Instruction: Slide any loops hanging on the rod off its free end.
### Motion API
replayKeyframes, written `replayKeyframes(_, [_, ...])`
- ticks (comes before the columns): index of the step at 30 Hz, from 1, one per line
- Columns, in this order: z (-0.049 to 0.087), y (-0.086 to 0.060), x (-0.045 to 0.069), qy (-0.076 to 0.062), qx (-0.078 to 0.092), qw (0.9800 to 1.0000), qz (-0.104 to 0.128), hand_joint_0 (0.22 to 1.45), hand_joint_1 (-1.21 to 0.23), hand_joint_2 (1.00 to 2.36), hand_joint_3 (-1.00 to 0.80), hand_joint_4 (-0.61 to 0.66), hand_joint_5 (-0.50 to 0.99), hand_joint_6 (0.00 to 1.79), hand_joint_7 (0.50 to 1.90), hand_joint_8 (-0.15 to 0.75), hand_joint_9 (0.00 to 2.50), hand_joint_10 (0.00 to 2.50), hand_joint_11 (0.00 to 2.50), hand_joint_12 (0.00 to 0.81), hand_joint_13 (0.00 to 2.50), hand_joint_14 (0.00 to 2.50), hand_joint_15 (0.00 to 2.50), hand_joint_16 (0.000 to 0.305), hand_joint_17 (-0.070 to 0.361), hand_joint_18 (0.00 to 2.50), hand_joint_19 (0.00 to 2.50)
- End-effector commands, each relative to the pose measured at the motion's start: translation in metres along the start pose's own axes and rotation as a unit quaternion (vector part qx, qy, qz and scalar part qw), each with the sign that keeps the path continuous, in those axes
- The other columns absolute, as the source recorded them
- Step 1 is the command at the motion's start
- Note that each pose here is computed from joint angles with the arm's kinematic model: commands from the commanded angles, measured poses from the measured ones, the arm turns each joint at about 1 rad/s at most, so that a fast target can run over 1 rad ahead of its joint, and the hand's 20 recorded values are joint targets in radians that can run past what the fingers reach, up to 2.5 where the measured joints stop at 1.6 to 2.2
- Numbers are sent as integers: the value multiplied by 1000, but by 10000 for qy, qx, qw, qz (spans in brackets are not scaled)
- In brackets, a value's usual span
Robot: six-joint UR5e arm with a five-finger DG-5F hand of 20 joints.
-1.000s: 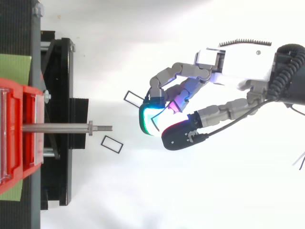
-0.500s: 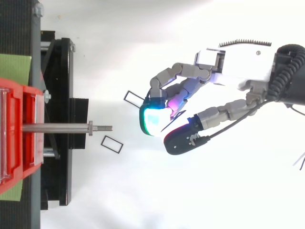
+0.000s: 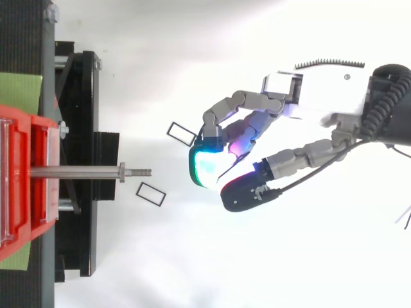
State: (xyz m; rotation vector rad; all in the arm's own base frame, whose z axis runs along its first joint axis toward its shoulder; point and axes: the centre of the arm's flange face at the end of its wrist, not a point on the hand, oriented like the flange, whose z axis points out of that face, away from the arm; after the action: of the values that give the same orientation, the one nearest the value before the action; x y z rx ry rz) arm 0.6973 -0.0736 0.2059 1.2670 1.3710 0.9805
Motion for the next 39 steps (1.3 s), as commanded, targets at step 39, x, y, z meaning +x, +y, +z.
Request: replayKeyframes(39, [2, 2, 5, 39, -68, 10000, -21, 523, -853, 1345, -89, -207, -64, 873, 1127, 297, 1190, 11, 307, 393, 763, 6, 175, 59, 133, 840, 264])
